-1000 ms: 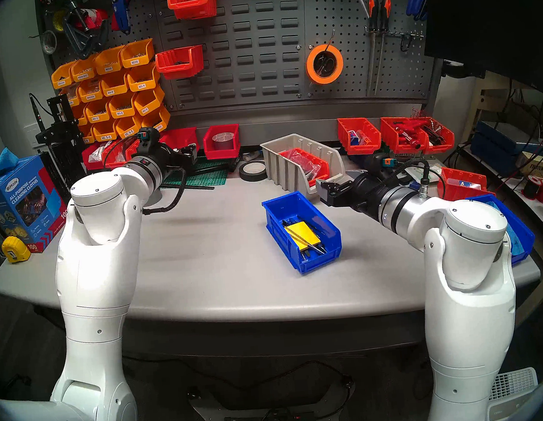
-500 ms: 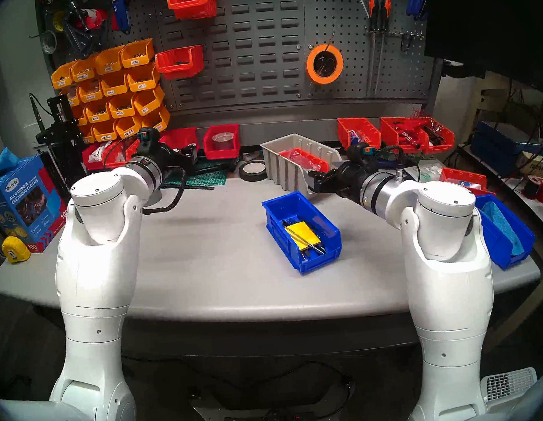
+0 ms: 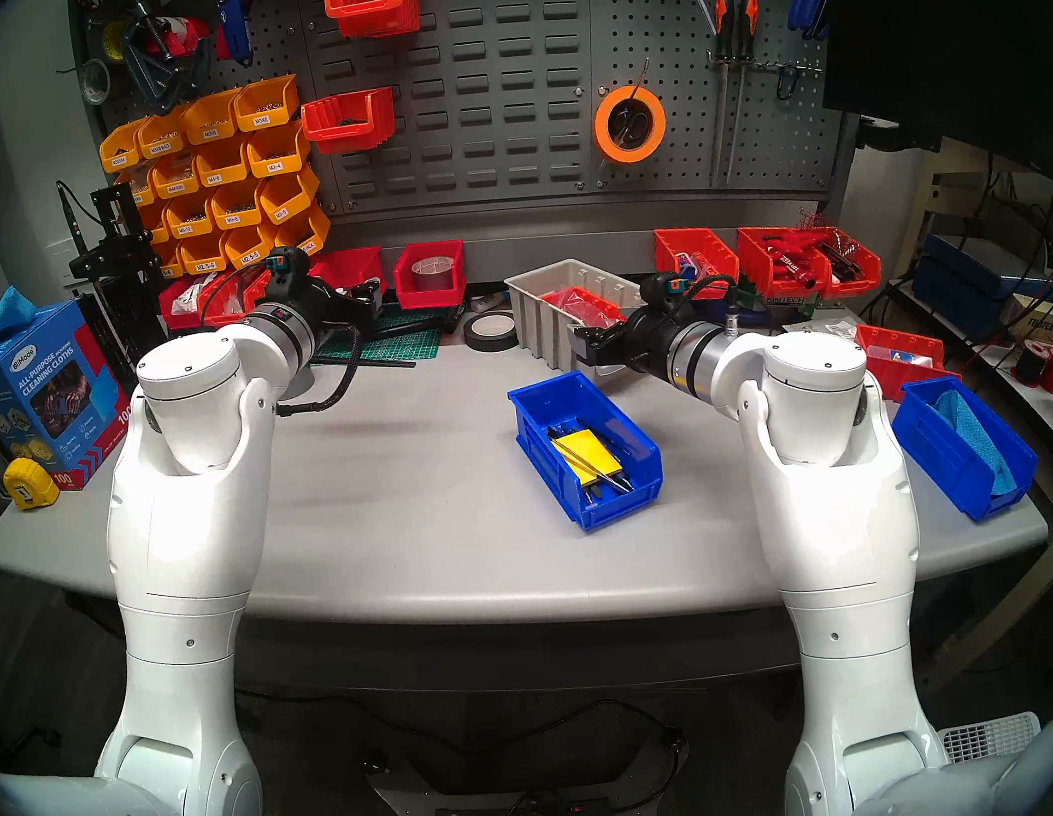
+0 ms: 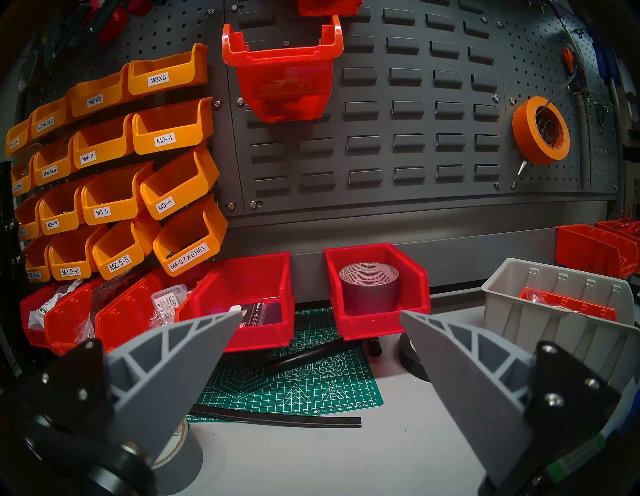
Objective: Hang all the unorganized tool boxes onto the wall
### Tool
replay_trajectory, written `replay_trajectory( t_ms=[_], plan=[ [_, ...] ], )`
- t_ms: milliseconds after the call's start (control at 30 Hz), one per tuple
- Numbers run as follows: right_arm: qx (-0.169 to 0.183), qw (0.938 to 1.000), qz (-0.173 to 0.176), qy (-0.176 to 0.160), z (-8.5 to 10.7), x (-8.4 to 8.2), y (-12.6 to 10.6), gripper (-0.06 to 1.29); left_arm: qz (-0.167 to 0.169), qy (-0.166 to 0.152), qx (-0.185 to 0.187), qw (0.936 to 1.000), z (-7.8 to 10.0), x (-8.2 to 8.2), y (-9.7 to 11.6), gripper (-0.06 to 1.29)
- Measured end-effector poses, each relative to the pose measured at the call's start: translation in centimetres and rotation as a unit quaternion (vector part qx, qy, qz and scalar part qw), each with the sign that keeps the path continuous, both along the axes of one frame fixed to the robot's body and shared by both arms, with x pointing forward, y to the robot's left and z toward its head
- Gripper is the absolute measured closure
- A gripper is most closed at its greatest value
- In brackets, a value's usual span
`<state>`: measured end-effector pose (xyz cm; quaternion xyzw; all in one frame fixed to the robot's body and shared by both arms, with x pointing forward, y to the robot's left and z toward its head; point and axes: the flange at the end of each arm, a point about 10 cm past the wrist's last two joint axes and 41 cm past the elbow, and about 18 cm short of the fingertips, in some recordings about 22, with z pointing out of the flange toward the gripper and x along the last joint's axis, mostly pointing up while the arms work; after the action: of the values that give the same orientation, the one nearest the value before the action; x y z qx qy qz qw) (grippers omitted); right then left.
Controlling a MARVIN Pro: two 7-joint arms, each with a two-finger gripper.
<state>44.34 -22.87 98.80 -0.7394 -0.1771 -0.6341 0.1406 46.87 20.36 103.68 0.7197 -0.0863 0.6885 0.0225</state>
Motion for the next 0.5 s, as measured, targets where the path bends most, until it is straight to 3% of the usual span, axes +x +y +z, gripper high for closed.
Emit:
replay_trajectory(
  t_ms=[500],
  plan=[
    [-0.004,1.0,0.003,0.0,-0.7,3.5,1.6,-0.01,0.0,0.0,0.0,1.0,0.0,0.0,0.0,0.0]
  ],
)
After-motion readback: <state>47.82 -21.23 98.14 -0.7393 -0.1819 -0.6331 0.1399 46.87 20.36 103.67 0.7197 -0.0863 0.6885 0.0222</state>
